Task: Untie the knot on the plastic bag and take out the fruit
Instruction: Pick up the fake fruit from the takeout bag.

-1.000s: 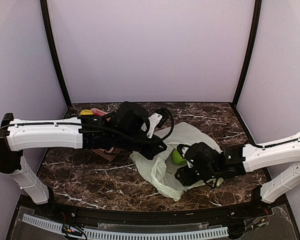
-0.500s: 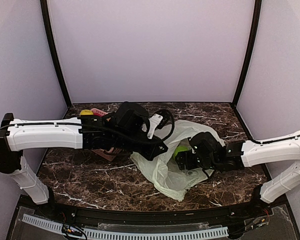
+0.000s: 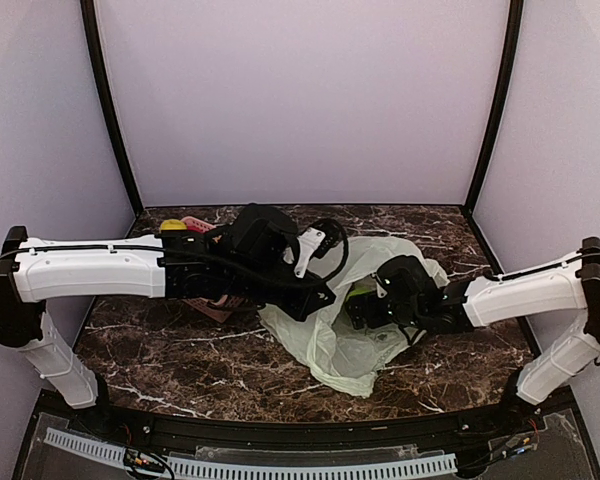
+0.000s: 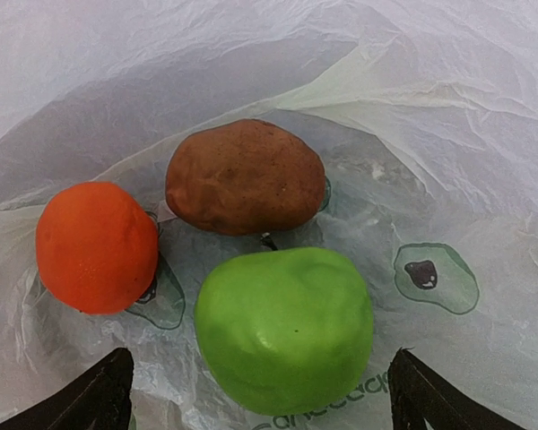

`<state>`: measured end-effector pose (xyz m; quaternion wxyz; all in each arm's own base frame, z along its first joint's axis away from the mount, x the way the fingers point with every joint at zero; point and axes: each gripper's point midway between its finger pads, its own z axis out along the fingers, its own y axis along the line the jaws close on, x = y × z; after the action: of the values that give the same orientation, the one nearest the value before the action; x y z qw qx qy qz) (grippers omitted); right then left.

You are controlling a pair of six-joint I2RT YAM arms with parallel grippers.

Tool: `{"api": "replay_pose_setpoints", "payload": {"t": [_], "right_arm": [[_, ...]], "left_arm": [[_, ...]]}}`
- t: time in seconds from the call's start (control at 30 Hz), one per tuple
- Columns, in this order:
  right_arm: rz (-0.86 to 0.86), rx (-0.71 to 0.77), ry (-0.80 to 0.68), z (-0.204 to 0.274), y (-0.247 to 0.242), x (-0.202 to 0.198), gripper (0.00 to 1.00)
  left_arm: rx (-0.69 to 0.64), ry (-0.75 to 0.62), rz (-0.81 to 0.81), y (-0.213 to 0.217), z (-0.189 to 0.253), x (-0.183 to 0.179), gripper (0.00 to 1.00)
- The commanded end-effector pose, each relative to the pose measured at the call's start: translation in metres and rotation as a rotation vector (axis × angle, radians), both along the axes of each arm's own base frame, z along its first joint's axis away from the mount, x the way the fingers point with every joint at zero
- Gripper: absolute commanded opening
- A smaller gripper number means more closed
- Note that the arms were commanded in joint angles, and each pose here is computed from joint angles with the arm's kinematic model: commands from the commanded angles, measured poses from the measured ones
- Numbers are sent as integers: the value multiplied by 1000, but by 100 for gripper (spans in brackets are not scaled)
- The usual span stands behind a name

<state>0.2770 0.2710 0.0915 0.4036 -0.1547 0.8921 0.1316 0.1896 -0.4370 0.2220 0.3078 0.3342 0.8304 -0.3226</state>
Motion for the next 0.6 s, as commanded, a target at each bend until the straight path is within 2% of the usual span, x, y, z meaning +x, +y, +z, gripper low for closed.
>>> {"api": "replay_pose_setpoints", "payload": {"t": [0.0,0.27,0.33,0.4,0.57], "right_arm": [[68,-13,-54,3,15,15,96],[76,-63,-63,-10,22,31,90],[78,-70,-59,-13,24,32,87],[81,-70,-55,-15,26,32,78],[83,-71,-47,-18,25,31,67]], "left_arm": [[-19,8,12,7,10,-2,1],[-17,16,25,12,8,-4,1],[-15,16,28,13,7,-3,1],[-15,15,29,14,8,-3,1],[-12,11,35,15,8,-2,1]]}}
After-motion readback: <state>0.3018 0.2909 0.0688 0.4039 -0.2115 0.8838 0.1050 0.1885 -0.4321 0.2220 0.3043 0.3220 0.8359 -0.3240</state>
